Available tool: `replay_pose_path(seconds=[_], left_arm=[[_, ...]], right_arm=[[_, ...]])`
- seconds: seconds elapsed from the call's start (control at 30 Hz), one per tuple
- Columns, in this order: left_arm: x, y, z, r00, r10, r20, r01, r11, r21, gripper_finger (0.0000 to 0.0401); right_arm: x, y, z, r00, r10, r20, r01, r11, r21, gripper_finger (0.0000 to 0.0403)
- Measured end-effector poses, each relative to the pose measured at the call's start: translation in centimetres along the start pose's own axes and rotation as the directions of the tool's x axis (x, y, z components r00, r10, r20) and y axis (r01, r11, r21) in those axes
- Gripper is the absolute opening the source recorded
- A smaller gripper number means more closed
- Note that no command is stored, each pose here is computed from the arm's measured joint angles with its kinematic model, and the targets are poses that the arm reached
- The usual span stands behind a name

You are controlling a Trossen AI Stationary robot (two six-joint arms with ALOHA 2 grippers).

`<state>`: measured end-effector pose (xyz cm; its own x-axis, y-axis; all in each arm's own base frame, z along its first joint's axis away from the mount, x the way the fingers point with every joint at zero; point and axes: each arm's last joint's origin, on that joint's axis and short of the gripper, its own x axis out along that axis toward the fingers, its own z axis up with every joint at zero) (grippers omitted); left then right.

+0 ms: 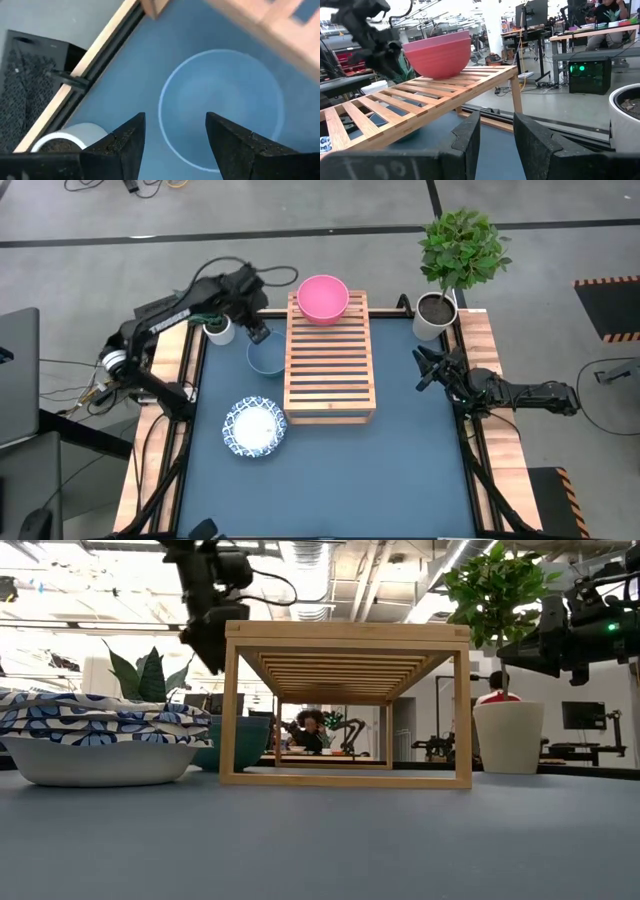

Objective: Place and stack bowls onto a shelf
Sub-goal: Stack the blue bowl on the the pink bowl

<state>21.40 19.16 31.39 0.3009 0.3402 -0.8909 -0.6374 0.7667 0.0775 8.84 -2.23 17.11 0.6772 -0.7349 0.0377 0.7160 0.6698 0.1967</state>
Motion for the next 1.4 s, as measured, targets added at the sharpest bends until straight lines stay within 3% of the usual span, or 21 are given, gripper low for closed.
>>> replay_pose_path(seconds=[0.13, 0.27, 0.43, 0.6, 1.1, 1.23, 1.4], left_arm=[[1.4, 0.0, -2.0, 0.994, 0.065, 0.084, -0.063, 0.997, -0.034, 0.0192], [2.6, -0.1, -2.7, 0.989, 0.059, 0.132, -0.053, 0.997, -0.049, 0.0192], [5.0, -0.3, -4.0, 0.99, 0.058, 0.131, -0.055, 0.998, -0.023, 0.0192], [6.4, 0.7, -5.1, 0.986, 0.097, 0.133, -0.087, 0.993, -0.077, 0.0192], [7.9, 1.1, -6.5, 0.992, 0.057, 0.111, -0.043, 0.992, -0.122, 0.019], [7.9, 1.1, -6.5, 0.992, 0.056, 0.111, -0.043, 0.992, -0.121, 0.0167], [7.9, 1.1, -6.6, 0.993, 0.056, 0.1, -0.043, 0.99, -0.131, 0.0108]], right_arm=[[0.0, 0.0, 0.0, 1.0, 0.001, 0.005, -0.001, 1.0, 0.006, 0.0143], [0.0, 0.0, 0.1, 1.0, 0.0, 0.008, 0.0, 1.0, 0.009, 0.0143], [0.0, 0.0, 0.2, 1.0, 0.002, 0.019, -0.003, 0.999, 0.037, 0.0143], [0.0, 0.0, 0.2, 1.0, 0.002, 0.02, -0.003, 0.999, 0.038, 0.0143], [0.0, 0.0, 0.2, 1.0, 0.002, 0.021, -0.003, 0.999, 0.04, 0.0143], [0.0, 0.0, 0.2, 1.0, 0.002, 0.021, -0.003, 0.999, 0.04, 0.0143], [0.0, 0.0, 0.2, 1.0, 0.002, 0.02, -0.003, 0.999, 0.04, 0.0143]])
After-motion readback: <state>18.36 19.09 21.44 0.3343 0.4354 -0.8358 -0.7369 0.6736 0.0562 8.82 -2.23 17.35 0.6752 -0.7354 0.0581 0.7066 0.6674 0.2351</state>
